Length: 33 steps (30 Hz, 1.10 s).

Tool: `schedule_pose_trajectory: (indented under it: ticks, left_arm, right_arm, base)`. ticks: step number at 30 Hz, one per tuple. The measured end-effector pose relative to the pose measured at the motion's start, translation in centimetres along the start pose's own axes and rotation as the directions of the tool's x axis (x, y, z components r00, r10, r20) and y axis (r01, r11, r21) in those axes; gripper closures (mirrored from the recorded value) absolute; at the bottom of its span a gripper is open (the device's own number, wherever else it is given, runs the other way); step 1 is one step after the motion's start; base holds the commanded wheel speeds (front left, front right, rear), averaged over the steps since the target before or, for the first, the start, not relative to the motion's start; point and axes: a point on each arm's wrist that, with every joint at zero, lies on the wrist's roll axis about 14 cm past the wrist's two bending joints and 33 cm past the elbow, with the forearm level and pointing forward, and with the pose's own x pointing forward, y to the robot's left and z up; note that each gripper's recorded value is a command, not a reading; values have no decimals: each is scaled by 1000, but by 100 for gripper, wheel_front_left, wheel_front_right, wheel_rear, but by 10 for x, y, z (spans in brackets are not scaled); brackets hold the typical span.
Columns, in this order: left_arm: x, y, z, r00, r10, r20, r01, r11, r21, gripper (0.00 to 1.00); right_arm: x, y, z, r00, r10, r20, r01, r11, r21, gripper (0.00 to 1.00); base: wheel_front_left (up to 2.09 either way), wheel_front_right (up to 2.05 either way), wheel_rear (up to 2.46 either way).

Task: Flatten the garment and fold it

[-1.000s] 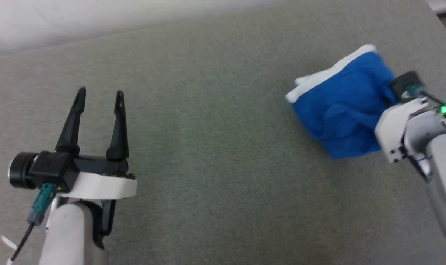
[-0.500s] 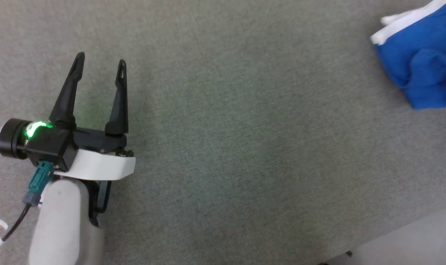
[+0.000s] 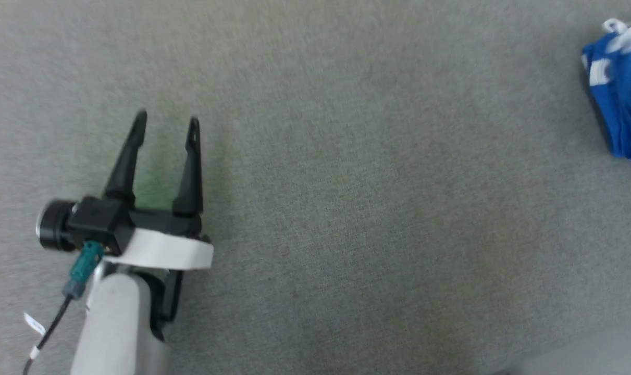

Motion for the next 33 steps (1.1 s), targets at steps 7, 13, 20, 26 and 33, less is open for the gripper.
schedule_pose_trajectory:
  ticks: [7, 13, 20, 26, 33]
  left_arm:
    - [-34, -1, 33, 998, 62, 18, -62, 998, -23, 0]
    - [-63, 3, 62, 992, 112, 50, -111, 993, -25, 0]
    - [-100, 17, 85, 979, 189, 76, -189, 982, -8, 0]
    - [-132, 34, 93, 961, 265, 80, -266, 964, 5, 0]
    - [-163, 46, 100, 940, 328, 93, -331, 943, 20, 0]
  right_arm:
    - [-35, 15, 31, 980, 31, 197, -62, 987, 149, 0]
    - [-87, 57, 86, 876, 97, 472, -245, 933, 263, 0]
    - [-161, 101, 124, 717, 150, 681, -468, 827, 311, 0]
    - [-208, 130, 137, 609, 161, 777, -604, 729, 322, 0]
    - [-241, 159, 139, 556, 191, 809, -683, 659, 315, 0]
  base:
    - [0, 0, 0]
    - [0, 0, 0]
    - [0, 0, 0]
    - [0, 0, 0]
    - [0, 0, 0]
